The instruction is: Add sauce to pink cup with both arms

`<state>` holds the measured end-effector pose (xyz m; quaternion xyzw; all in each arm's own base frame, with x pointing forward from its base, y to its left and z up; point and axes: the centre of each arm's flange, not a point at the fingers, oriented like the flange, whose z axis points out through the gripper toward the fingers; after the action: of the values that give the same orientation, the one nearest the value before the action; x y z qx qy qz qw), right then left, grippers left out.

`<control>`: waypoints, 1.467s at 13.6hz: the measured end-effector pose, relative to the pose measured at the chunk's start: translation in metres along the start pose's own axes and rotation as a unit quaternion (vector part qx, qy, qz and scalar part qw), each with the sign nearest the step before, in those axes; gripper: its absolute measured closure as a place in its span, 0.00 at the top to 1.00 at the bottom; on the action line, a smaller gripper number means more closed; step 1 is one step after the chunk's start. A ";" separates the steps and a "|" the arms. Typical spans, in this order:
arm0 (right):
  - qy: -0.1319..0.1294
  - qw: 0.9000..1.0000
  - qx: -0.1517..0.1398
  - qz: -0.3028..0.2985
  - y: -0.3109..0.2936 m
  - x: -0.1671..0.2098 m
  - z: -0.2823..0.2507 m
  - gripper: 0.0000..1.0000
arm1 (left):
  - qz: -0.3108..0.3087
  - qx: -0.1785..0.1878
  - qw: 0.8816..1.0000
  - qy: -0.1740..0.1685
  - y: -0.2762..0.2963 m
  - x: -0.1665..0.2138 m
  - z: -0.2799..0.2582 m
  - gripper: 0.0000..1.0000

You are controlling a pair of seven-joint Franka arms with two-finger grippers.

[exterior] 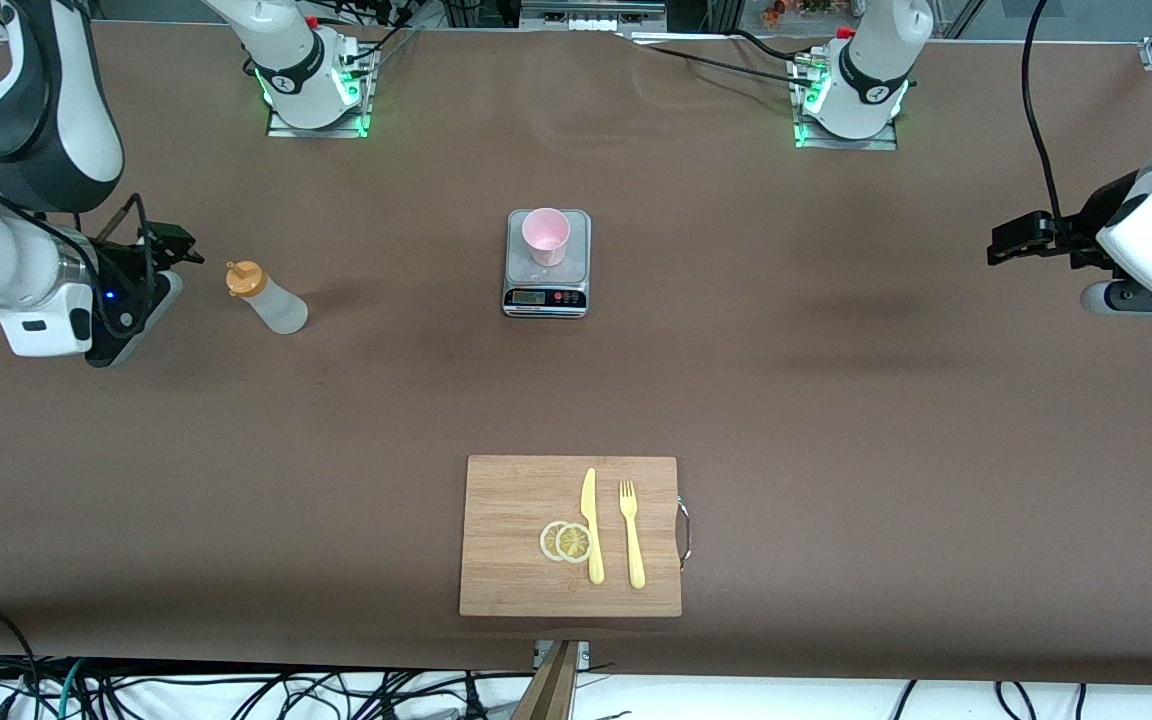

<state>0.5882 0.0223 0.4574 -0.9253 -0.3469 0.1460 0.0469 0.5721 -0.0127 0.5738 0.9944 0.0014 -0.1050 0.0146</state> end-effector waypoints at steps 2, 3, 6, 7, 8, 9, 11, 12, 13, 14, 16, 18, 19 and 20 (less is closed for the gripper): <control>0.000 0.994 -0.024 0.105 -0.010 0.003 -0.010 1.00 | -0.001 0.000 1.000 0.000 -0.001 0.000 0.000 1.00; 0.005 0.987 -0.030 0.157 -0.016 0.003 -0.015 1.00 | -0.001 0.000 1.000 0.000 -0.001 0.000 0.000 1.00; 0.033 0.958 -0.040 0.284 -0.029 -0.006 -0.040 1.00 | -0.001 0.000 1.000 0.000 -0.001 0.000 0.000 1.00; 0.046 0.946 -0.043 0.317 -0.032 -0.013 -0.052 1.00 | -0.001 0.000 1.000 0.000 -0.001 0.000 0.000 1.00; 0.060 0.936 -0.046 0.343 -0.034 -0.024 -0.066 1.00 | -0.001 0.000 1.000 0.000 -0.002 0.000 0.000 1.00; 0.075 0.928 -0.049 0.363 -0.034 -0.038 -0.080 1.00 | -0.001 0.000 1.000 0.000 -0.002 0.000 0.000 1.00; 0.101 0.912 -0.051 0.394 -0.023 -0.073 -0.104 1.00 | -0.001 0.000 1.000 0.000 -0.002 0.000 0.000 1.00; 0.114 0.905 -0.044 0.408 -0.014 -0.090 -0.113 1.00 | -0.002 0.000 1.000 0.000 -0.002 0.000 0.000 1.00; 0.127 0.897 -0.031 0.422 -0.006 -0.105 -0.120 1.00 | -0.001 0.000 1.000 0.000 -0.002 0.000 0.000 1.00; 0.134 0.892 -0.022 0.432 0.000 -0.116 -0.123 1.00 | -0.001 0.000 1.000 0.000 -0.002 0.000 0.000 1.00; 0.135 0.889 -0.019 0.436 0.004 -0.120 -0.123 1.00 | -0.002 0.000 1.000 0.000 -0.002 0.000 0.000 1.00; 0.134 0.893 -0.020 0.429 -0.002 -0.113 -0.123 1.00 | -0.001 0.000 1.000 0.000 -0.002 0.000 0.000 1.00; 0.134 0.895 -0.021 0.425 -0.005 -0.110 -0.123 1.00 | -0.002 0.000 1.000 0.000 -0.002 0.000 0.000 1.00; 0.134 0.896 -0.022 0.422 -0.008 -0.107 -0.123 1.00 | -0.001 0.000 1.000 0.000 -0.002 0.000 0.000 1.00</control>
<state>0.5435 -0.0401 0.6015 -0.9963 0.0829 0.0193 0.0068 0.5724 -0.0111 0.5737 0.9944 0.0030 -0.1049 0.0147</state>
